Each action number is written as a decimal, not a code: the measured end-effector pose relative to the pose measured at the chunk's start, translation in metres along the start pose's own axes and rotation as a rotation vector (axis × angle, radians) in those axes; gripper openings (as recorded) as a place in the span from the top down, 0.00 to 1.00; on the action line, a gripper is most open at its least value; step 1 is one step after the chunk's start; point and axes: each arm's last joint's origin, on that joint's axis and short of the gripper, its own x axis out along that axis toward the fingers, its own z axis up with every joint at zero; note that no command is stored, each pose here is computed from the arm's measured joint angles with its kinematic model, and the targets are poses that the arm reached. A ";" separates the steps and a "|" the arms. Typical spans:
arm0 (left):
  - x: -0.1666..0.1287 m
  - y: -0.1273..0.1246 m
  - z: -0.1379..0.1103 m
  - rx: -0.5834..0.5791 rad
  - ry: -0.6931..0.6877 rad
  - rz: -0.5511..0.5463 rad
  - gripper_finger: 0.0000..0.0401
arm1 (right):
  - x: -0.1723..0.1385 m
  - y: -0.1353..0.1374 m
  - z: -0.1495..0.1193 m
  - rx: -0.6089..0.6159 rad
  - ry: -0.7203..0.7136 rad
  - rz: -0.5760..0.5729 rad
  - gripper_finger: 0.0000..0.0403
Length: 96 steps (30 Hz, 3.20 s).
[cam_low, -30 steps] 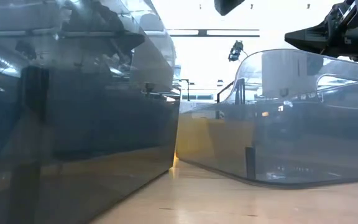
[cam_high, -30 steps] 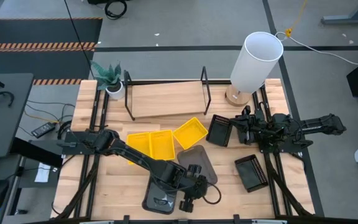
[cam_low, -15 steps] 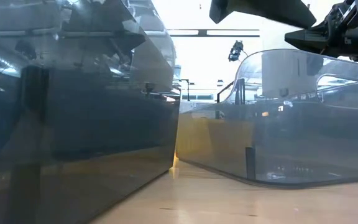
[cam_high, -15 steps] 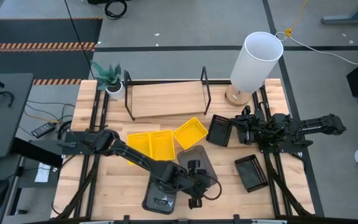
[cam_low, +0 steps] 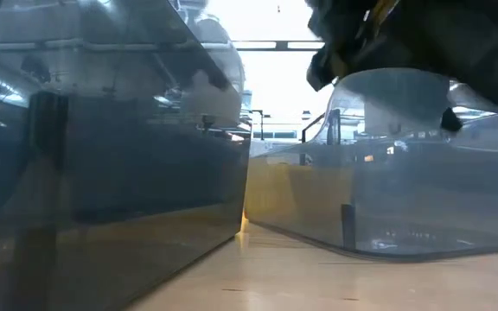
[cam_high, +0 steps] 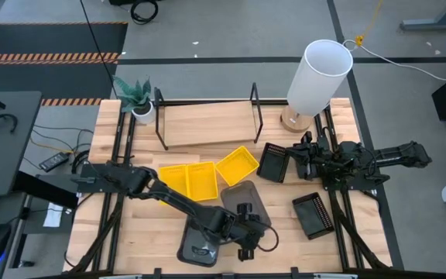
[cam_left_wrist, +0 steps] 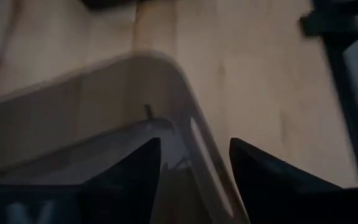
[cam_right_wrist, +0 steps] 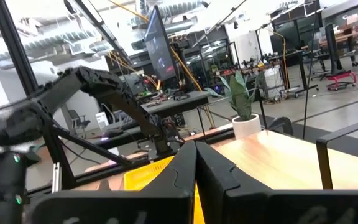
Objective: Stack baskets on shelf by color
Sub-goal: Stack the right large black bin on top of the left large black bin
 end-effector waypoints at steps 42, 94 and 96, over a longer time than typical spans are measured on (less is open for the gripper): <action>-0.078 0.001 0.048 0.152 0.105 -0.043 0.99 | 0.000 0.000 0.000 0.000 0.001 0.000 0.96; -0.268 -0.095 -0.024 0.051 0.146 -0.059 0.98 | 0.000 0.000 0.000 -0.001 0.003 -0.001 0.96; -0.273 -0.101 -0.028 0.064 0.131 -0.057 0.98 | 0.000 0.000 0.000 -0.001 0.002 -0.001 0.96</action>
